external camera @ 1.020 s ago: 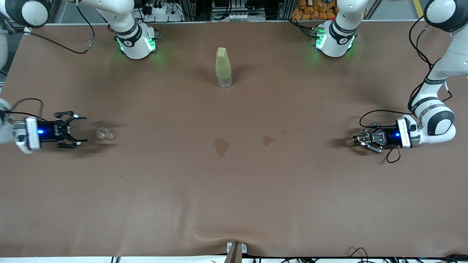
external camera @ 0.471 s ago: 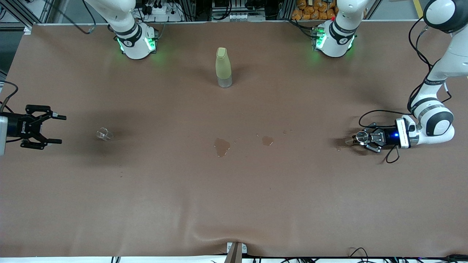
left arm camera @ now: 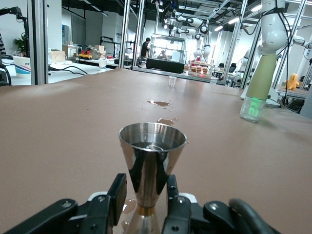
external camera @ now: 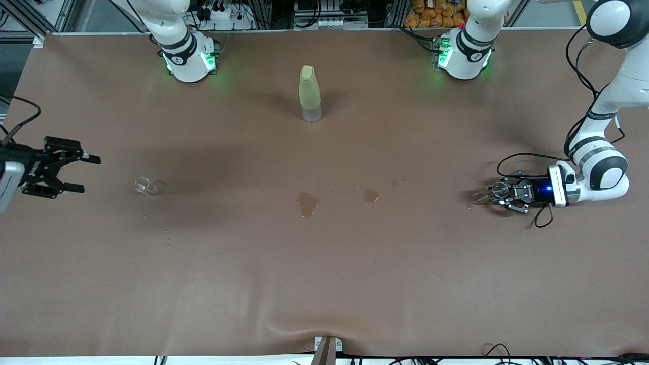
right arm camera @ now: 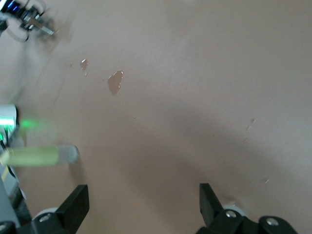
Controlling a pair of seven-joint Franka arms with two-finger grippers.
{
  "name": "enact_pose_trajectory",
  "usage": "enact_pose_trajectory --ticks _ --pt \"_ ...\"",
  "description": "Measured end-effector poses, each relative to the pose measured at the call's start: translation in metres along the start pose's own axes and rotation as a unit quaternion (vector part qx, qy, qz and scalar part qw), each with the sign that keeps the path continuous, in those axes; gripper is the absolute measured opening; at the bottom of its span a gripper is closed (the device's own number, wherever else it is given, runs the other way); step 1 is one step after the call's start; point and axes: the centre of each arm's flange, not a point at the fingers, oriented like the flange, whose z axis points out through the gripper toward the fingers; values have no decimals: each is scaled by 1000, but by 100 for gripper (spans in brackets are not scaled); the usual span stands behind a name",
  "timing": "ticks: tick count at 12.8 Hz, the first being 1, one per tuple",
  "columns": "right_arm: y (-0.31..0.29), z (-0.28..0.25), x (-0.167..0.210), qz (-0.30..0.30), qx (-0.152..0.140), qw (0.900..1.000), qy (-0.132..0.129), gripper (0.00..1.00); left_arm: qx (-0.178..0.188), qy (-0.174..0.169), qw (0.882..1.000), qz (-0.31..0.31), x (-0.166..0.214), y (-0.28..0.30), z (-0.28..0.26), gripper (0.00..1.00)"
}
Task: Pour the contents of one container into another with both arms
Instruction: 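Retract the right gripper while the left gripper sets down the jigger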
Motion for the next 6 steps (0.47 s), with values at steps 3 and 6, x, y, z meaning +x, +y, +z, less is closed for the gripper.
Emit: enact_pose_trajectory --ticks 3,6 --pt "-66 9 25 95 -83 991 -42 100 -5 -19 1000 12 7 -8 -11 71" --pt "-126 15 43 171 -169 969 -51 100 -17 -68 997 14 26 -24 -35 100"
